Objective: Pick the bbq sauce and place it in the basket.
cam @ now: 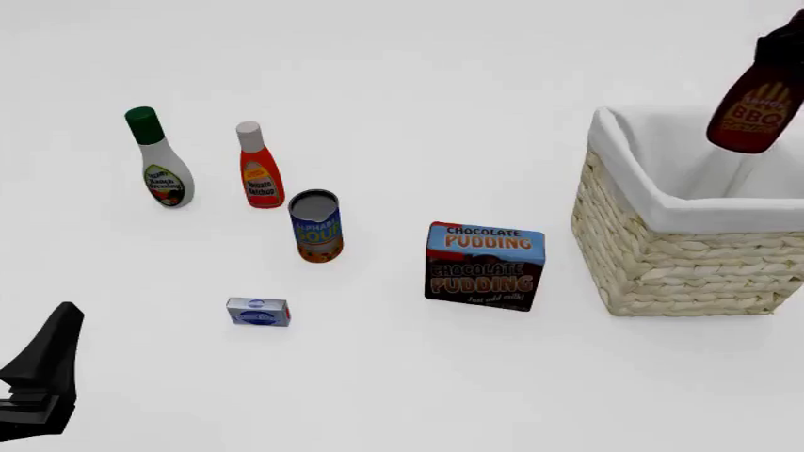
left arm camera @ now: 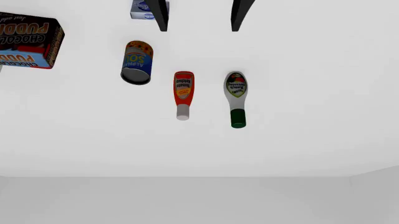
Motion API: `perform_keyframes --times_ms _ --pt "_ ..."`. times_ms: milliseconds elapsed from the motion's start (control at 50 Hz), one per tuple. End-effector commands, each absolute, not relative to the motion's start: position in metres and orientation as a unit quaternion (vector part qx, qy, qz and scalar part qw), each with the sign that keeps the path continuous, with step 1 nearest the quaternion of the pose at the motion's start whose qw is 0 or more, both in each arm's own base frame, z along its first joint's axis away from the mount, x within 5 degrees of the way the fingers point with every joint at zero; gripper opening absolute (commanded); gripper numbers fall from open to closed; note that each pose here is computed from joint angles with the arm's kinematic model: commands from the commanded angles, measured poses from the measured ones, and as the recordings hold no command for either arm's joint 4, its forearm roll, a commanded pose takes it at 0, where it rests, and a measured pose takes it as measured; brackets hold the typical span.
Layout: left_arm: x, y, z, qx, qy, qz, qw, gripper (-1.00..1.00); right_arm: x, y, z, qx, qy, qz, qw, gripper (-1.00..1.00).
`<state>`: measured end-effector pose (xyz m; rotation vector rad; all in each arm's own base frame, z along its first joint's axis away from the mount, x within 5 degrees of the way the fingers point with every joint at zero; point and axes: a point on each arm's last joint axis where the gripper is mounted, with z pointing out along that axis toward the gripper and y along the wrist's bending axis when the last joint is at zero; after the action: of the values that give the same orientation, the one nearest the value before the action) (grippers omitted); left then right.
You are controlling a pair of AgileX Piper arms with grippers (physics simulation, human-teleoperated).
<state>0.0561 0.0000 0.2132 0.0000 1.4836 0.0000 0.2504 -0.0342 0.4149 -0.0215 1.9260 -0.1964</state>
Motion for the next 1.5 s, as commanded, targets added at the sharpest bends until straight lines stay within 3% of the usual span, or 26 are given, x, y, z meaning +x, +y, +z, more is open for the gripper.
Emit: perform_keyframes --times_ms 20,1500 --pt "0.056 0.000 0.213 0.000 0.676 0.000 0.737 1.00 0.257 -0.041 0.398 0.002 0.826 -0.088 0.556 -1.00" --pt "0.056 0.000 0.213 0.000 0.676 0.000 0.737 1.00 0.318 -0.062 0.295 0.017 0.868 -0.085 0.489 -1.00"
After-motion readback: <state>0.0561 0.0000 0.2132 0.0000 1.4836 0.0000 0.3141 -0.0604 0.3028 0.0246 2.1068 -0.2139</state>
